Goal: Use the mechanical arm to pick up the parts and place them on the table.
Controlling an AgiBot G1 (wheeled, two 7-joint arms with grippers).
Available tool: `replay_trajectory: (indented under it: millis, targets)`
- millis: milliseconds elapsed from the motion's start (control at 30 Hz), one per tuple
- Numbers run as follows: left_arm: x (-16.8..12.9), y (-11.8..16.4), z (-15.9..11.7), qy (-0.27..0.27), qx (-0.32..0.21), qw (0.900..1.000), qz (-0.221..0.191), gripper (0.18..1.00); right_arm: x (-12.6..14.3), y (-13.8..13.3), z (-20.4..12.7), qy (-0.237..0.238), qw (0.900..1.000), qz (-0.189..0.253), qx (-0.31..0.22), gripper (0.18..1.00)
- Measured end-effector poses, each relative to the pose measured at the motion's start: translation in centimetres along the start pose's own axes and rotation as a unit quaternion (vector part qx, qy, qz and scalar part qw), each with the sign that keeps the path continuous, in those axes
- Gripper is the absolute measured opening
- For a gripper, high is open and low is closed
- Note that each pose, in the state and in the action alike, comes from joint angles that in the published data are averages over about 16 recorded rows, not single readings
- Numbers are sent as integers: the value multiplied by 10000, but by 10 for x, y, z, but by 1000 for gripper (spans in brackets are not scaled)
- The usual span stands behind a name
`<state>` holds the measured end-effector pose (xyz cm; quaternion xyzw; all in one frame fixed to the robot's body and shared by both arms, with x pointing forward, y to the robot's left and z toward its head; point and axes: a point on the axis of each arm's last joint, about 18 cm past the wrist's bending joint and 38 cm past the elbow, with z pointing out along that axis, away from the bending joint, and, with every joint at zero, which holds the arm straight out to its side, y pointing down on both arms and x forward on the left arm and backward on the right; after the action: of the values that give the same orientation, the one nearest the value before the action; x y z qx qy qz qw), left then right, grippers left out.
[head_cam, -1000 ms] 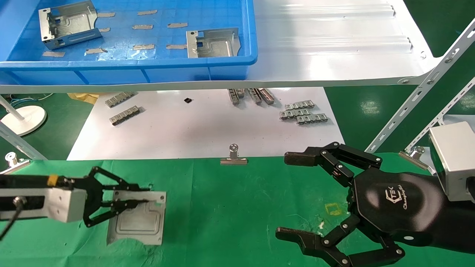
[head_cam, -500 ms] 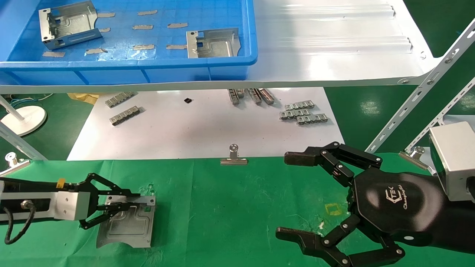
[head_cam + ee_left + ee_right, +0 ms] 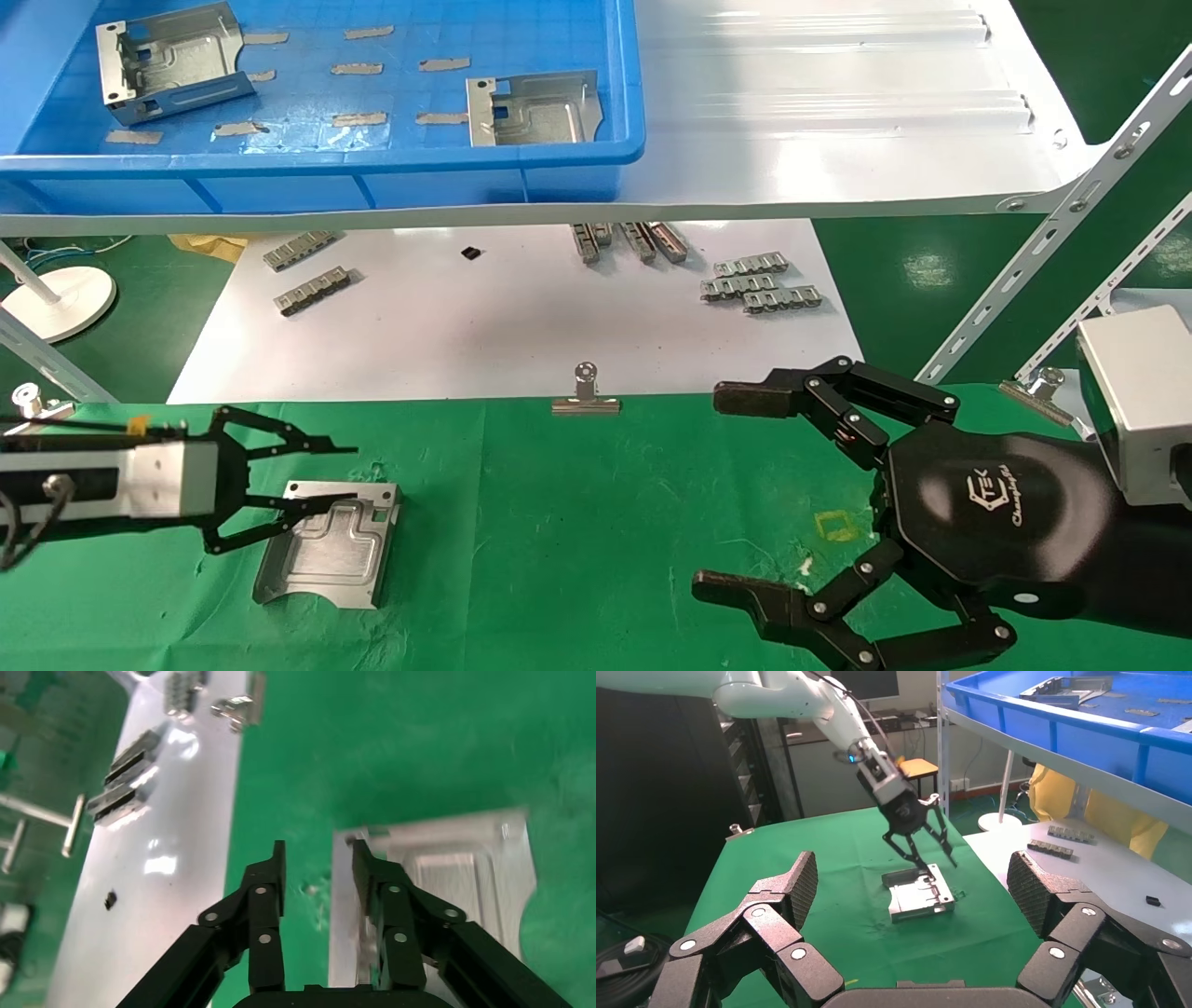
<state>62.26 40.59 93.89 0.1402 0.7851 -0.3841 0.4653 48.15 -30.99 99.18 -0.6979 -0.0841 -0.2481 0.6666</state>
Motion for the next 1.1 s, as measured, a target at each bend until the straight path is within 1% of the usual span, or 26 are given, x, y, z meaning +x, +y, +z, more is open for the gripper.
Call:
replay_trajectory:
  millis: [133,267,333,433,600,700,933,1100]
  targets:
    - [-4,-5,-3,-235,232,9977,-599,429,0,0,0,0,10000,0,0,1000]
    - [-7,-8,-5,-442,457,9911,-1167,509,0,0,0,1,10000,1,0,1000]
    - [-7,-8,-5,-504,543,9877,-1380,549,0,0,0,1,10000,1,0,1000]
    - [-7,-9,-5,-556,633,9837,-1586,608,0,0,0,2,10000,1,0,1000]
    - [-7,-10,-5,-581,687,9818,-1675,726,0,0,0,2,10000,1,0,1000]
    - [-7,-11,-5,-574,704,9820,-1654,794,0,0,0,2,10000,1,0,1000]
    - [-7,-17,-3,-540,824,9811,-1667,908,0,0,0,2,10000,1,0,1000]
    - [-7,-26,-2,-511,1004,9784,-1733,958,0,0,0,2,10000,1,0,1000]
